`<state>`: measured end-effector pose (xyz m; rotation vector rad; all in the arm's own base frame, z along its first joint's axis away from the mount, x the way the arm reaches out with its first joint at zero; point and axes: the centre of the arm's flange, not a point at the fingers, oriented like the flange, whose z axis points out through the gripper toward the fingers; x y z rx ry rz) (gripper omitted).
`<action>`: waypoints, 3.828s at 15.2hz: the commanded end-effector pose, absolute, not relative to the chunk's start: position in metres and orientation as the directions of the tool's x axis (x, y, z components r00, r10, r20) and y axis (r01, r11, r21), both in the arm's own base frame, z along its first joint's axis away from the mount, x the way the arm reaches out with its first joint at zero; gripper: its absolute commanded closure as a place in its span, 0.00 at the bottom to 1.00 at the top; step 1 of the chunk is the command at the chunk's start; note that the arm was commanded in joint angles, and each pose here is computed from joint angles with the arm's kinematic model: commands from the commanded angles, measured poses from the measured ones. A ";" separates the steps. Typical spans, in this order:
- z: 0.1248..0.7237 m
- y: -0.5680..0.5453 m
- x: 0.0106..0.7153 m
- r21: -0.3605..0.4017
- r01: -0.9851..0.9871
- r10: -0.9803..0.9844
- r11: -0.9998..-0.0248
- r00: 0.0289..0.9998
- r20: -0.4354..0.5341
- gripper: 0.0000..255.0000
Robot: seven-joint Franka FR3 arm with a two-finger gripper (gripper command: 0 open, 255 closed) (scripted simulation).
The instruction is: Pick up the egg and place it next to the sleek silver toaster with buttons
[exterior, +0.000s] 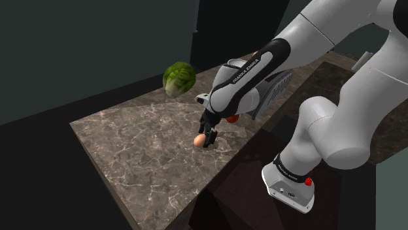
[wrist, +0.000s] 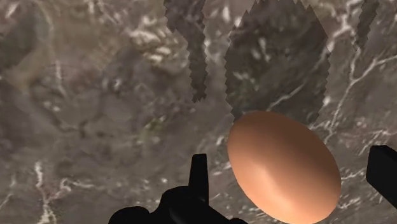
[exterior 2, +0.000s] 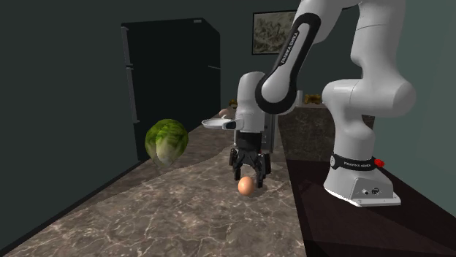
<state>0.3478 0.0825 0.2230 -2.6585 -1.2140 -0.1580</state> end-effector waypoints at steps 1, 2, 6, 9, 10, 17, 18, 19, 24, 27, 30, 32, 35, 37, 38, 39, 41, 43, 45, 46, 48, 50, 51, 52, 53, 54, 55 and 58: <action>0.211 0.085 0.347 -0.149 0.756 0.733 -0.638 0.655 0.186 0.00; 0.211 0.085 0.347 -0.149 0.756 0.733 -0.638 0.655 0.186 0.00; 0.211 0.085 0.347 -0.149 0.756 0.733 -0.638 0.655 0.186 0.00; 0.211 0.085 0.347 -0.149 0.756 0.733 -0.638 0.655 0.186 0.00; 0.211 0.085 0.347 -0.149 0.756 0.733 -0.638 0.655 0.186 1.00; 0.211 0.085 0.347 -0.149 0.756 0.733 -0.638 0.655 0.186 1.00; 0.211 0.085 0.348 -0.149 0.756 0.733 -0.638 0.655 0.186 1.00; 0.211 0.085 0.347 -0.149 0.756 0.733 -0.638 0.655 0.186 1.00; 0.237 0.085 0.347 -0.149 0.756 0.733 -0.638 0.655 0.186 1.00; 0.253 0.085 0.347 -0.149 0.756 0.733 -0.638 0.655 0.186 1.00; 0.269 0.085 0.347 -0.149 0.756 0.733 -0.638 0.655 0.186 1.00; 0.279 0.085 0.347 -0.149 0.756 0.733 -0.638 0.655 0.186 1.00; 0.295 0.085 0.347 -0.149 0.756 0.733 -0.638 0.655 0.186 1.00; 0.306 0.085 0.347 -0.149 0.756 0.733 -0.638 0.655 0.186 1.00; 0.311 0.085 0.347 -0.149 0.756 0.733 -0.638 0.655 0.186 1.00; 0.316 0.085 0.347 -0.149 0.756 0.733 -0.638 0.655 0.186 1.00; 0.327 0.085 0.347 -0.149 0.756 0.733 -0.638 0.655 0.186 1.00; 0.337 0.085 0.347 -0.149 0.756 0.733 -0.638 0.655 0.186 1.00; 0.348 0.085 0.347 -0.149 0.756 0.733 -0.638 0.655 0.186 1.00; 0.353 0.085 0.347 -0.149 0.756 0.733 -0.638 0.655 0.186 1.00; 0.364 0.085 0.347 -0.149 0.756 0.733 -0.638 0.655 0.186 1.00; 0.374 0.085 0.347 -0.149 0.756 0.733 -0.638 0.655 0.186 1.00; 0.379 0.085 0.347 -0.149 0.756 0.733 -0.638 0.655 0.186 1.00; 0.385 0.085 0.347 -0.149 0.756 0.733 -0.638 0.655 0.186 1.00; 0.390 0.085 0.347 -0.149 0.756 0.733 -0.638 0.655 0.186 1.00; 0.395 0.085 0.347 -0.149 0.756 0.733 -0.638 0.655 0.186 1.00; 0.401 0.085 0.347 -0.149 0.756 0.733 -0.638 0.655 0.186 1.00; 0.416 0.085 0.347 -0.149 0.756 0.733 -0.638 0.655 0.186 1.00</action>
